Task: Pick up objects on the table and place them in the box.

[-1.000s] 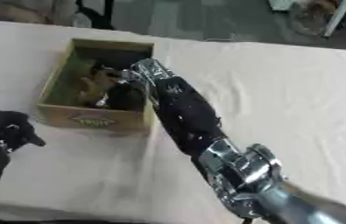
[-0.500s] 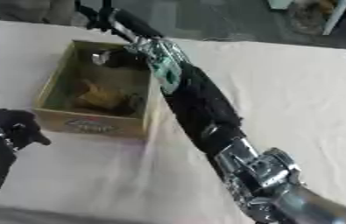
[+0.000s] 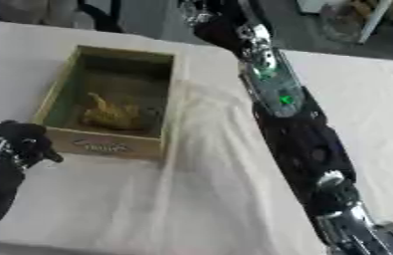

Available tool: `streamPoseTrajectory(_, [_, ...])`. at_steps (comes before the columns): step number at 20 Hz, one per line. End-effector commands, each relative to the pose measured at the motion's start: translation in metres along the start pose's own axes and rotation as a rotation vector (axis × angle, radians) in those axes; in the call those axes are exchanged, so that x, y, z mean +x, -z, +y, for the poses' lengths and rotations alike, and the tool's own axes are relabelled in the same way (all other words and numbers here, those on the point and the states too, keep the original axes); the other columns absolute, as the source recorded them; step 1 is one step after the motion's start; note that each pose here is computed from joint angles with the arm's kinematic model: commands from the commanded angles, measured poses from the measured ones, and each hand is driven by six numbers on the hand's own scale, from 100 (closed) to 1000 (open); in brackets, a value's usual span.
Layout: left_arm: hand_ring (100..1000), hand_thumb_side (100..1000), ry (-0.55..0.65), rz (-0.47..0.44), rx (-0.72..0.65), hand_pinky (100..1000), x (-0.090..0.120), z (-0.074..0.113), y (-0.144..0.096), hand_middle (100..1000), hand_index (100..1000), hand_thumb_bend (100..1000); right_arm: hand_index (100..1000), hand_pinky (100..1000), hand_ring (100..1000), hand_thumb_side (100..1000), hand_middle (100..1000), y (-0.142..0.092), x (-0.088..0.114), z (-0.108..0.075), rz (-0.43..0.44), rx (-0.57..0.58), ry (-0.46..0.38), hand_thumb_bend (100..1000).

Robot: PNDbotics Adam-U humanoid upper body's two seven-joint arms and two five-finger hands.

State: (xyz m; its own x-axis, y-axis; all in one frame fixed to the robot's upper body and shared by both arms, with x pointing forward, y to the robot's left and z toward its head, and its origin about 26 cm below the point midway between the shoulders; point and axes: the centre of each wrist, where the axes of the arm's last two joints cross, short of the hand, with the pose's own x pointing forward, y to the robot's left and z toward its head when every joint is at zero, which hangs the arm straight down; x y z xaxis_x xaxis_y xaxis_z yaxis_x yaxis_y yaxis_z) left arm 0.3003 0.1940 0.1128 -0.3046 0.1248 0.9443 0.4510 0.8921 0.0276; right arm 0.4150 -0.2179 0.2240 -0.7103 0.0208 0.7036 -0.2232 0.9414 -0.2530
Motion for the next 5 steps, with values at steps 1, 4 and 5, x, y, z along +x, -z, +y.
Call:
streamPoseTrajectory(1, [487,708,0.032,-0.017,0.019,559,0.007,0.006,-0.001,494,653,100,702,534,599,206,599,-0.010,0.023,-0.022,-0.048,-0.049,0.014,100])
streamPoseTrajectory(4, [487,713,0.038,-0.014,0.032,559,0.006,0.008,-0.002,493,652,100,683,525,579,239,578,-0.036,0.019,-0.030,-0.016,-0.101,0.037,100])
streamPoseTrajectory(5, [487,713,0.040,-0.013,0.035,559,0.006,0.009,-0.002,493,652,100,672,524,574,248,572,-0.045,0.017,-0.031,-0.003,-0.124,0.047,100])
